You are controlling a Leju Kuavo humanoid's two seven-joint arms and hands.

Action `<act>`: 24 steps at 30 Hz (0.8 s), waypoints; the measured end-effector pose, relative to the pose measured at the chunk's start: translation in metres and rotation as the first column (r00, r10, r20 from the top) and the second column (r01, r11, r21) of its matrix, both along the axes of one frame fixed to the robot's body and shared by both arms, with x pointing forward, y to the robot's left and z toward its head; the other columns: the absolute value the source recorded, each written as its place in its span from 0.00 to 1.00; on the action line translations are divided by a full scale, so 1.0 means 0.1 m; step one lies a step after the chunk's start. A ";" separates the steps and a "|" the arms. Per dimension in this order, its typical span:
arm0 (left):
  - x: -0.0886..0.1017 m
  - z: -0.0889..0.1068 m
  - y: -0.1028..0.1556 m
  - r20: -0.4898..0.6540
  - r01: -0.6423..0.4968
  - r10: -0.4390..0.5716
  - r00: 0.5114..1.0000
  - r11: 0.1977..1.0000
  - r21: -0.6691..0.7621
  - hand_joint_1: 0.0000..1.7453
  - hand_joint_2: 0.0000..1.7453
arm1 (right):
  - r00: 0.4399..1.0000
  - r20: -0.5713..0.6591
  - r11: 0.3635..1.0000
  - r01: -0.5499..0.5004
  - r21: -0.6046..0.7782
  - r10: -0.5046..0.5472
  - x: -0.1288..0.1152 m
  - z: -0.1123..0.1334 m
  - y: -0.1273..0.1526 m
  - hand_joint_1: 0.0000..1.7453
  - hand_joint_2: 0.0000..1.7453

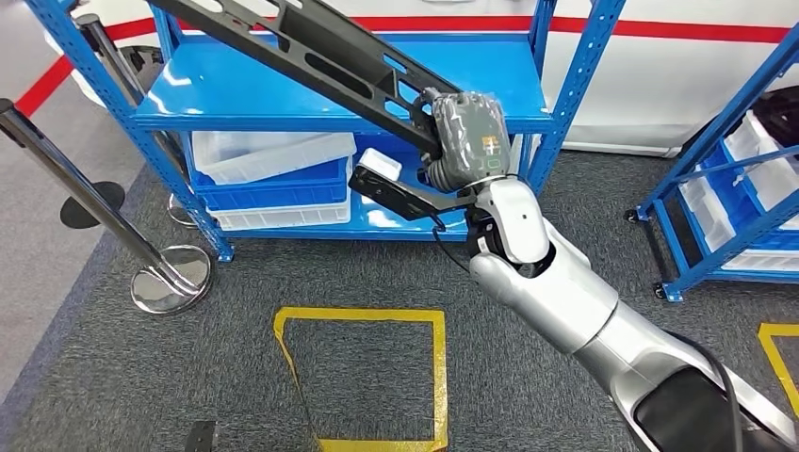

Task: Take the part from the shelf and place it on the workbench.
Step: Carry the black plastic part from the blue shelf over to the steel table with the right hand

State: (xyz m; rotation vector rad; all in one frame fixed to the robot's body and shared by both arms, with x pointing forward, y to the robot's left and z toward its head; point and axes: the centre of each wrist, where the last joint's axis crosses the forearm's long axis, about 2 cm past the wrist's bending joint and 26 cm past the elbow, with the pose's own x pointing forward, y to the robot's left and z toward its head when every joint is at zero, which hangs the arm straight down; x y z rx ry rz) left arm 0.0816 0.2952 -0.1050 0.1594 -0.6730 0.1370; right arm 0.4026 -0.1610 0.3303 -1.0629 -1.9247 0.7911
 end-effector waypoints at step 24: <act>-0.02 0.00 -0.03 0.002 -0.037 0.037 0.999 0.999 -0.012 0.00 1.00 | 0.999 -0.002 0.999 -0.048 0.014 0.048 0.00 -0.02 0.10 1.00 1.00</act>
